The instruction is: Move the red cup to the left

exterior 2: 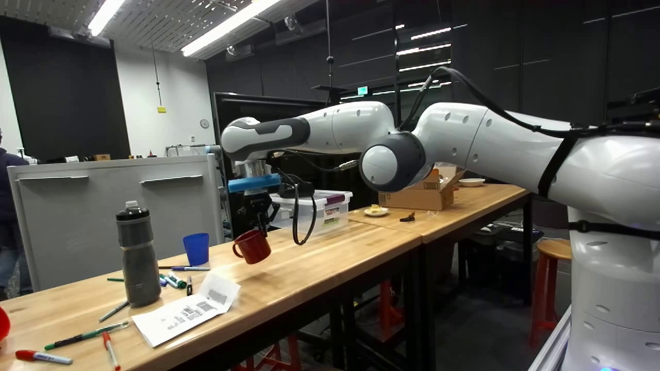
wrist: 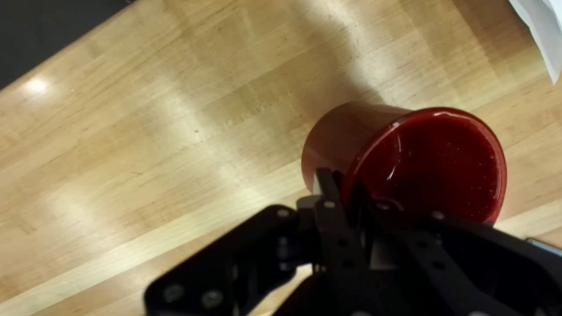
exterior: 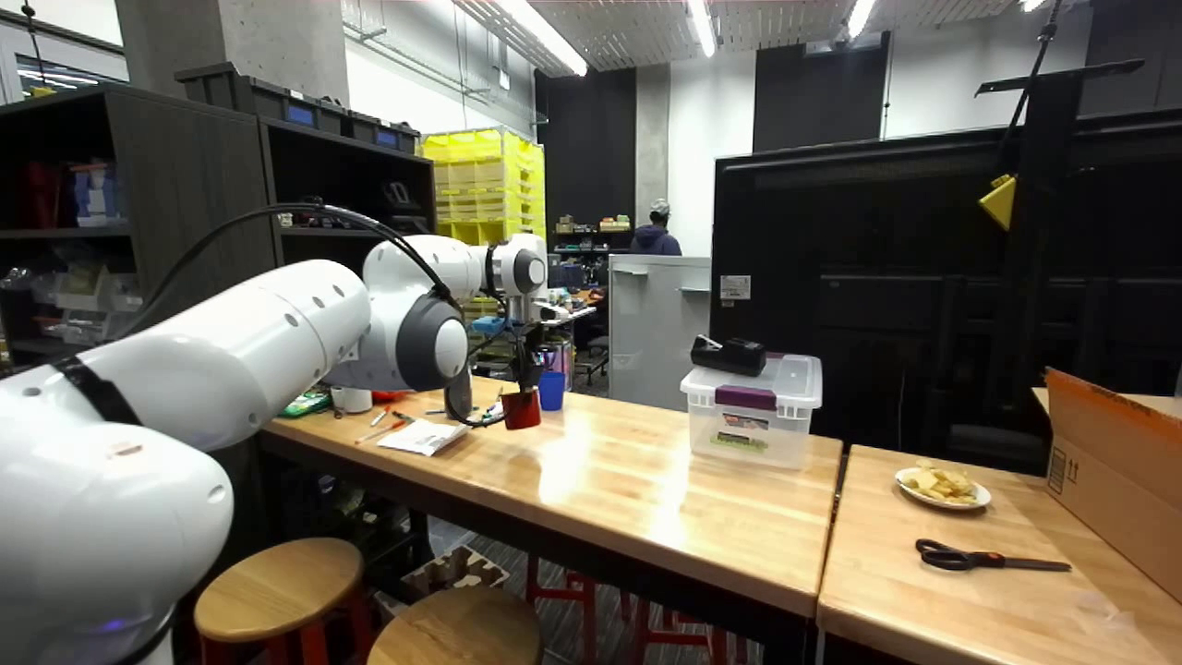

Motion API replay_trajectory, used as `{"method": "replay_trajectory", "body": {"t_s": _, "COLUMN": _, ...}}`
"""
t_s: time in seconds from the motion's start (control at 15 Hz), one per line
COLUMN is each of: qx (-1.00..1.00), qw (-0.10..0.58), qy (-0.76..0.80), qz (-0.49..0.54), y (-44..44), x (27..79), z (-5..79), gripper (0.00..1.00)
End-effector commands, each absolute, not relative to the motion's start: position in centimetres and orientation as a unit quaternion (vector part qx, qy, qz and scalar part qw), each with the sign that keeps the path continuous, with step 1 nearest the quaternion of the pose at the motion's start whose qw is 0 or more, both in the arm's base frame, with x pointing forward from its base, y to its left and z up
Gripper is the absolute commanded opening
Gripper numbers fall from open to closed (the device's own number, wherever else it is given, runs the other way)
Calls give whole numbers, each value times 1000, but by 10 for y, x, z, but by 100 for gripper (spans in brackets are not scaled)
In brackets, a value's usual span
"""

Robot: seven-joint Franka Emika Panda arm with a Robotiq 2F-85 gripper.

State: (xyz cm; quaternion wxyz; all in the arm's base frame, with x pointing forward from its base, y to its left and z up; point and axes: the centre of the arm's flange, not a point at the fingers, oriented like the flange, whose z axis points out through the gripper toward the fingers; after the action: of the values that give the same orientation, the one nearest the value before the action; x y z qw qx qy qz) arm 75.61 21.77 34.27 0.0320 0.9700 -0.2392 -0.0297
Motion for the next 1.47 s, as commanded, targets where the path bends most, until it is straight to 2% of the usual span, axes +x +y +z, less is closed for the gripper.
{"method": "replay_trajectory", "body": {"t_s": 0.0, "qx": 970, "qw": 32, "qy": -239, "qz": -30, "y": 218, "x": 756, "z": 343, "gripper": 9}}
{"method": "replay_trajectory", "body": {"t_s": 0.07, "qx": 970, "qw": 32, "qy": -239, "qz": -30, "y": 218, "x": 756, "z": 343, "gripper": 9}}
{"method": "replay_trajectory", "body": {"t_s": 0.13, "qx": 970, "qw": 32, "qy": -239, "qz": -30, "y": 218, "x": 756, "z": 342, "gripper": 34}}
{"method": "replay_trajectory", "body": {"t_s": 0.27, "qx": 970, "qw": 33, "qy": -240, "qz": -29, "y": 217, "x": 756, "z": 341, "gripper": 40}}
{"method": "replay_trajectory", "body": {"t_s": 0.4, "qx": 970, "qw": 33, "qy": -239, "qz": -31, "y": 217, "x": 757, "z": 339, "gripper": 52}}
{"method": "replay_trajectory", "body": {"t_s": 0.47, "qx": 970, "qw": 33, "qy": -239, "qz": -31, "y": 216, "x": 757, "z": 339, "gripper": 33}}
{"method": "replay_trajectory", "body": {"t_s": 0.67, "qx": 970, "qw": 33, "qy": -239, "qz": -32, "y": 216, "x": 757, "z": 338, "gripper": 52}}
{"method": "replay_trajectory", "body": {"t_s": 1.4, "qx": 970, "qw": 33, "qy": -240, "qz": -32, "y": 216, "x": 757, "z": 337, "gripper": 52}}
